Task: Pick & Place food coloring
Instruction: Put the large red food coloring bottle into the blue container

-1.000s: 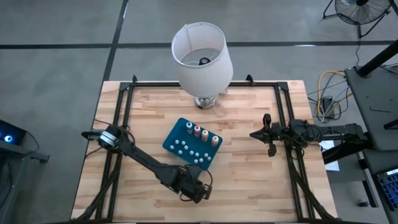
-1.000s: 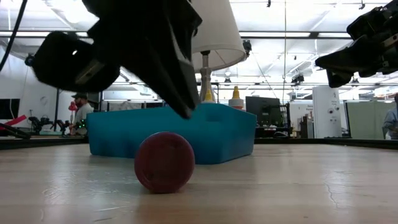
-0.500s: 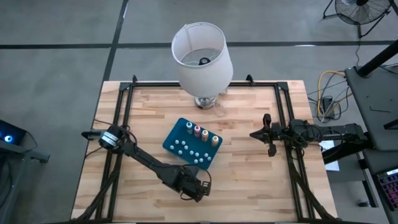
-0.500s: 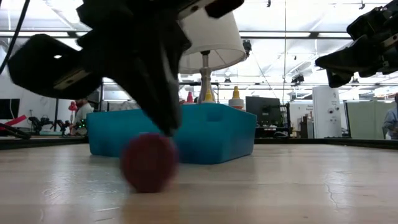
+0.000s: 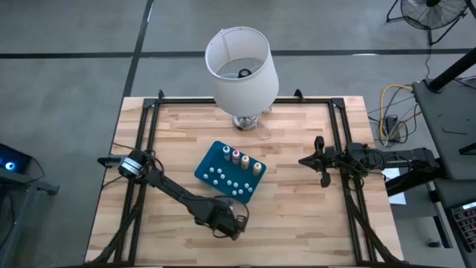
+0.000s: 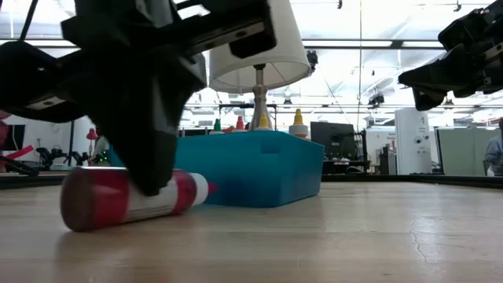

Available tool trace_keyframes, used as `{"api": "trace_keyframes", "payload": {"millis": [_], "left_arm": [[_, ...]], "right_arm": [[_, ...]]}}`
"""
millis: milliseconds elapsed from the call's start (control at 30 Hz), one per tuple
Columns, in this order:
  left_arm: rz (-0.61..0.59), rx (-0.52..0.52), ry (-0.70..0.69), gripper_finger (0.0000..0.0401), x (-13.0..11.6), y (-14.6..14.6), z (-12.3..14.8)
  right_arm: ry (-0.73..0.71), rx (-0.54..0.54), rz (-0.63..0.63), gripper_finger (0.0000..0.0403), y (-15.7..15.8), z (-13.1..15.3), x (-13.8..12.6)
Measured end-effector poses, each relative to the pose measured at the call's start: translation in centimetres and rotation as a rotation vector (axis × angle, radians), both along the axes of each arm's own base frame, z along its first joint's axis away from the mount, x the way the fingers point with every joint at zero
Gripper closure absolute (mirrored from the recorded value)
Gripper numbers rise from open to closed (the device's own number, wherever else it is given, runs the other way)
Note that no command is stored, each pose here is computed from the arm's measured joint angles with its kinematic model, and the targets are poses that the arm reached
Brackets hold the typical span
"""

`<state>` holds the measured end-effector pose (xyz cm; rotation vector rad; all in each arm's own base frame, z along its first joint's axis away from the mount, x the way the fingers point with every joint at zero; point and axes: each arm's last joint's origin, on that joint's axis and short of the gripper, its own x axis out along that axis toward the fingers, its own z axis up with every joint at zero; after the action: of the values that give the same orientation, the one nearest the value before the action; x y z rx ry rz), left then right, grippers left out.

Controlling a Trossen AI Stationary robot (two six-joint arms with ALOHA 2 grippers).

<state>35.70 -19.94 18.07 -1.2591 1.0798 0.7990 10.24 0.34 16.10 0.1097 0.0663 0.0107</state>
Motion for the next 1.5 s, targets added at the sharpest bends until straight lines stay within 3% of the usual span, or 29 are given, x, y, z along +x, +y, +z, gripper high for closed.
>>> {"api": "trace_keyframes", "payload": {"millis": [300, 467, 667, 933, 1133, 1300, 1500], "left_arm": [[-0.028, 0.023, 0.122, 0.0401, -1.2, 0.5, 0.2], [-0.188, 0.048, 0.039, 0.0401, -0.7, 0.2, 2.1], [-0.474, 0.172, -0.018, 0.0401, -0.6, 0.3, 3.5], [-0.578, 0.230, -0.006, 0.0396, -0.3, 1.3, 3.5], [-0.633, 0.236, -0.026, 0.0341, 0.3, 2.1, 3.5], [-0.701, 0.109, -0.077, 0.0274, 0.7, 1.7, 3.7], [-0.708, 0.101, -0.086, 0.0224, 0.8, 1.7, 3.7]], "right_arm": [[0.000, 0.000, 0.000, 0.0394, 0.0, 0.0, 0.0], [0.000, 0.000, 0.000, 0.0394, 0.0, 0.0, 0.0], [-0.001, 0.000, 0.000, 0.0394, 0.0, 0.0, 0.0], [0.000, 0.000, 0.000, 0.0394, 0.0, 0.0, 0.0], [0.000, 0.000, 0.000, 0.0394, 0.0, 0.0, 0.0], [0.000, 0.000, 0.000, 0.0394, 0.0, 0.0, 0.0], [0.000, 0.000, 0.000, 0.0394, 0.0, 0.0, 0.0]]}}
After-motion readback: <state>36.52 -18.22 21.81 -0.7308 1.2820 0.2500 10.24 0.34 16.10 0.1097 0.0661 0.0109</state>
